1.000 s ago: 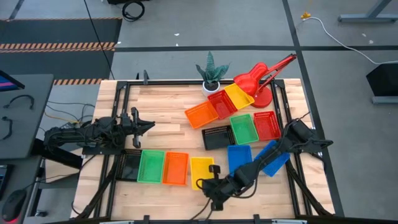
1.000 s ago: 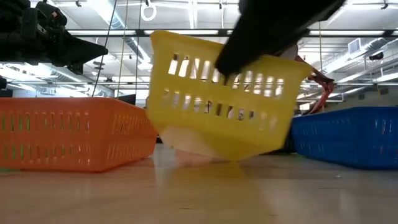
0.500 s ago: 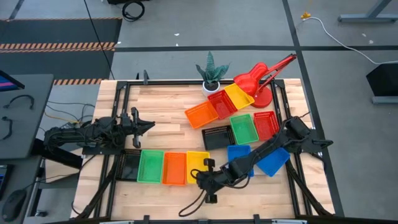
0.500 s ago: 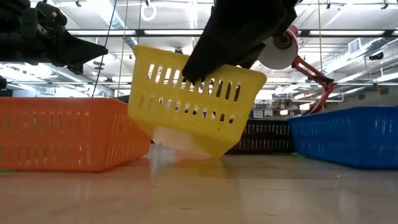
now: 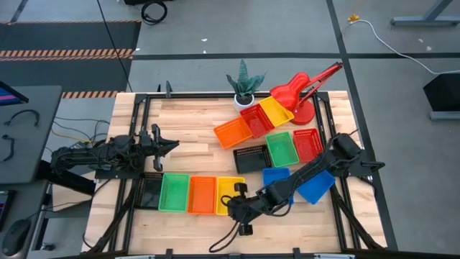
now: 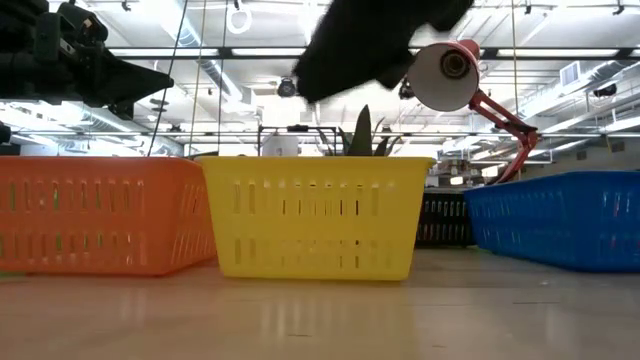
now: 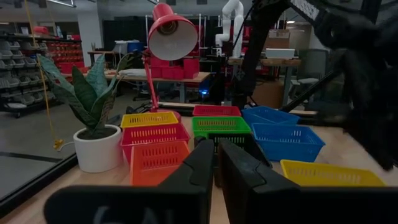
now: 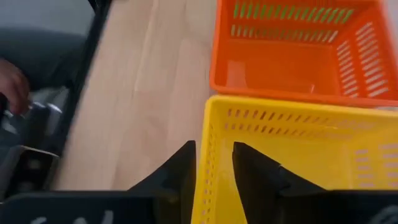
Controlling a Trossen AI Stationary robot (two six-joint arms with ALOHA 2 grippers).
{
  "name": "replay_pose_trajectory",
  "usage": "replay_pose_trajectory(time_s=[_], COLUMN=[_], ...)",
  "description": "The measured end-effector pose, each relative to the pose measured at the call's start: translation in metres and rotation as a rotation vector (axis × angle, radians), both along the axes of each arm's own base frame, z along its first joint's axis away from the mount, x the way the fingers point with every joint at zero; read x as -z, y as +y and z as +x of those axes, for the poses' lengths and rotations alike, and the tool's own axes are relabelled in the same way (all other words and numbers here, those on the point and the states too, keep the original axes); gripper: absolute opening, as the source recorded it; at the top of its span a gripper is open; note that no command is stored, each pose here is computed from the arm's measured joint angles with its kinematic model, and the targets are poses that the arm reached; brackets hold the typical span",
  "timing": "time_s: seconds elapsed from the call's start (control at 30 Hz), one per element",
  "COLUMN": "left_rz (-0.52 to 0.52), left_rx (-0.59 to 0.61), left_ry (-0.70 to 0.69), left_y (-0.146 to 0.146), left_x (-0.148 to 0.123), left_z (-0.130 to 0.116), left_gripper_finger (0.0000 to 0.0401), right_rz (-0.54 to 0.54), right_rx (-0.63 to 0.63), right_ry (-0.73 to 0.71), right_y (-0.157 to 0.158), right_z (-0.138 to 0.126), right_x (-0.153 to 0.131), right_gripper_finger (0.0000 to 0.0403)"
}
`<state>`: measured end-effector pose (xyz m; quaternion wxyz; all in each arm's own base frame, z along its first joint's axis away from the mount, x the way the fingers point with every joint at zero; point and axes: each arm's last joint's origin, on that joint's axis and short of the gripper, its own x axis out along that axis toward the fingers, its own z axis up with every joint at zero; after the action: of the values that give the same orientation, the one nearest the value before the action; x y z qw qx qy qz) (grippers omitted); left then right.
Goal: Stack baskets by color
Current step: Move the bottom yellow bin to the bottom center of the table
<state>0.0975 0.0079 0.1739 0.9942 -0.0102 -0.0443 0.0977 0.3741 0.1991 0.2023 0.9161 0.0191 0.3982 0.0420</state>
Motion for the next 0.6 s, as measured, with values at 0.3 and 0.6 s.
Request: replay_pose_trajectory(time_s=[0.3, 0.6], left_rz=[0.000, 0.000], left_rx=[0.000, 0.000], left_ry=[0.000, 0.000], left_y=[0.000, 0.000], left_x=[0.000, 0.000], left_z=[0.000, 0.000], left_gripper_finger=[0.0038, 0.0031], right_rz=[0.051, -0.003], right_rx=[0.303, 0.362], right_ry=[0.277, 0.395], right_y=[-0.022, -0.019], right_z=[-0.040, -0.025], right_x=[-0.021, 0.038], right_gripper_finger=[0.0062, 0.0012])
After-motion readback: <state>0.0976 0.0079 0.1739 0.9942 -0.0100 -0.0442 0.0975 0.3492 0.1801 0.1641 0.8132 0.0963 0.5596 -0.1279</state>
